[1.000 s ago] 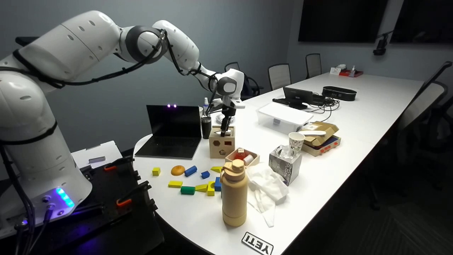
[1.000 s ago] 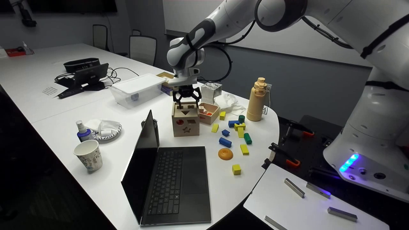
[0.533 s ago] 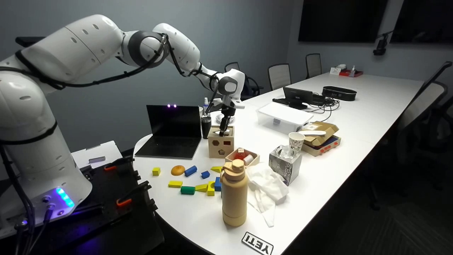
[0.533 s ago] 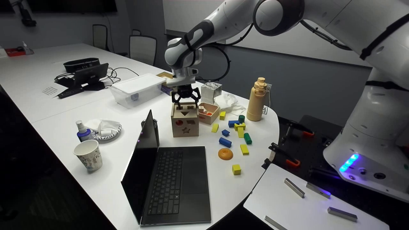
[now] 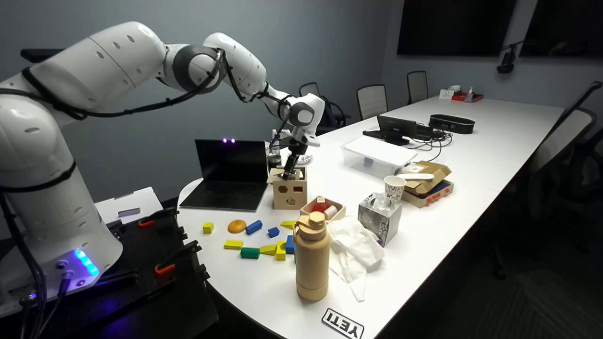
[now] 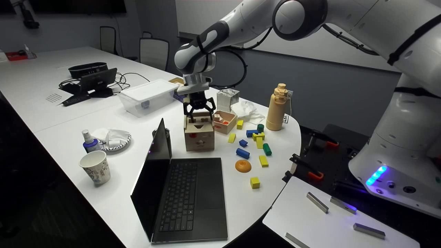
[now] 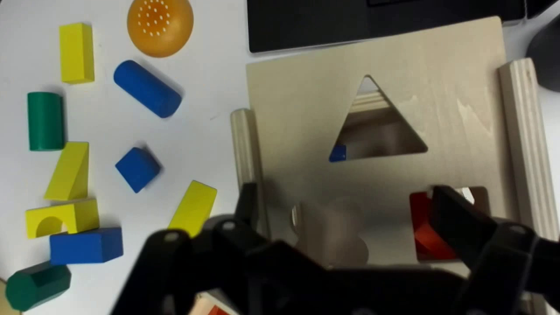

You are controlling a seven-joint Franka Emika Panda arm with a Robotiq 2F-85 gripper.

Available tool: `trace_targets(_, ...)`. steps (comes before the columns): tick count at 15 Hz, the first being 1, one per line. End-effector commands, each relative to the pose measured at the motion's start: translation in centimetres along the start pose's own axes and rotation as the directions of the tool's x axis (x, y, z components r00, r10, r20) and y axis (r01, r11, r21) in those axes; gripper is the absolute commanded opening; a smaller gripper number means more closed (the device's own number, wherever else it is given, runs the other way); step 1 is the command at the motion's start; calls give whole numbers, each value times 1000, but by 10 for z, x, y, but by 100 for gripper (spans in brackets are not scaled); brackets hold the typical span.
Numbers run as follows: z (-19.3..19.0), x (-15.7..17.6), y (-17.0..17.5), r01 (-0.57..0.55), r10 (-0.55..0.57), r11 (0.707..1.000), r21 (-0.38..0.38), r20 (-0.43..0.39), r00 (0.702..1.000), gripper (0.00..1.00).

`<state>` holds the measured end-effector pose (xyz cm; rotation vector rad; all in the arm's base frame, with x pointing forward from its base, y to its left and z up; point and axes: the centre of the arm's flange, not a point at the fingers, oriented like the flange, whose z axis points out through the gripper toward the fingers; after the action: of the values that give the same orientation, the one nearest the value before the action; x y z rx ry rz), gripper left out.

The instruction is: Slide the lid off of the shape sorting box

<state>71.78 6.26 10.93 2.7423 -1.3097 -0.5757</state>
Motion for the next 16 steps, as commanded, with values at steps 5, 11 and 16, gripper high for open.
trace_targets(5,2,-7,-14,65,-66,998,16,109,992,100)
trace_targets(11,2,-20,-18,117,-121,993,32,197,973,100)
trace_targets(16,5,-27,-19,145,-146,989,24,255,956,100)
